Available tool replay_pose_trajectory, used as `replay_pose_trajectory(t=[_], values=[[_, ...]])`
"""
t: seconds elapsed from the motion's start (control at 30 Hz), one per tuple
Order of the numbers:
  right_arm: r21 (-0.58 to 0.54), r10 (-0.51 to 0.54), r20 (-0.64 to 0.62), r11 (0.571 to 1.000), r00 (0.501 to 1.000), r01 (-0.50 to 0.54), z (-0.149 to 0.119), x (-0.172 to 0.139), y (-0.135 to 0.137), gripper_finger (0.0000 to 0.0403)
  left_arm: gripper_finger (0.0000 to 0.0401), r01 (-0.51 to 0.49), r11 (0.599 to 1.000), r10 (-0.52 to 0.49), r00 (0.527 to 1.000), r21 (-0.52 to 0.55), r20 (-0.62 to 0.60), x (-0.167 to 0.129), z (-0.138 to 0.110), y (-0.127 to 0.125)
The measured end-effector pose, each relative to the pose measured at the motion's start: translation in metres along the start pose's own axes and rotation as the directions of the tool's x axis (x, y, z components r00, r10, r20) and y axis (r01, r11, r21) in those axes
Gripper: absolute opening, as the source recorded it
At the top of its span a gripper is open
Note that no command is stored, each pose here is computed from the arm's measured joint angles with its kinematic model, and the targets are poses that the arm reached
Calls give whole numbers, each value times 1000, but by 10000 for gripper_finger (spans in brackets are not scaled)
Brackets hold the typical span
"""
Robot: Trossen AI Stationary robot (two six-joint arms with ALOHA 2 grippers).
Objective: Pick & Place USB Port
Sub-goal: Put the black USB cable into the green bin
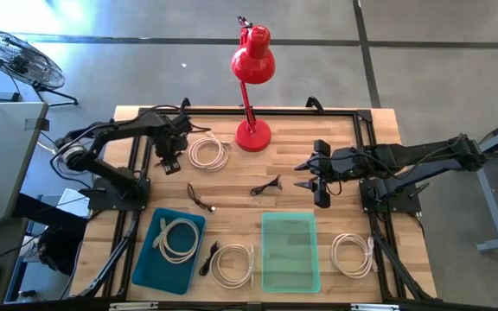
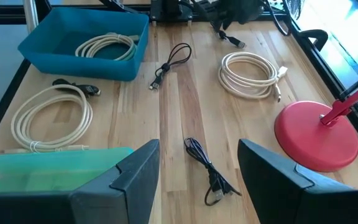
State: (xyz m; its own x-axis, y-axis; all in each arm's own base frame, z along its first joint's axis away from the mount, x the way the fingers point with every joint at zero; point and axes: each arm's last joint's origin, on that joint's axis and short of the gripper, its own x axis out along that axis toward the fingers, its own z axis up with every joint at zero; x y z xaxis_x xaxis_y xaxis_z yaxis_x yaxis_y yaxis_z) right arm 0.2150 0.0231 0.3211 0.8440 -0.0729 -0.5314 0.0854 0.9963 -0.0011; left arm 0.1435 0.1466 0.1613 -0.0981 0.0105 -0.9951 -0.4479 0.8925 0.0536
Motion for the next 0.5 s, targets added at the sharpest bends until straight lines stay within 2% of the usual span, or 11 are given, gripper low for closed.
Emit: replay_pose_trajectory(t=[0.5], values=[[-2, -2, -15, 1000, 1000, 1, -1, 0, 0, 208, 124, -23, 1000, 23, 1000, 0, 11, 5, 6, 2]])
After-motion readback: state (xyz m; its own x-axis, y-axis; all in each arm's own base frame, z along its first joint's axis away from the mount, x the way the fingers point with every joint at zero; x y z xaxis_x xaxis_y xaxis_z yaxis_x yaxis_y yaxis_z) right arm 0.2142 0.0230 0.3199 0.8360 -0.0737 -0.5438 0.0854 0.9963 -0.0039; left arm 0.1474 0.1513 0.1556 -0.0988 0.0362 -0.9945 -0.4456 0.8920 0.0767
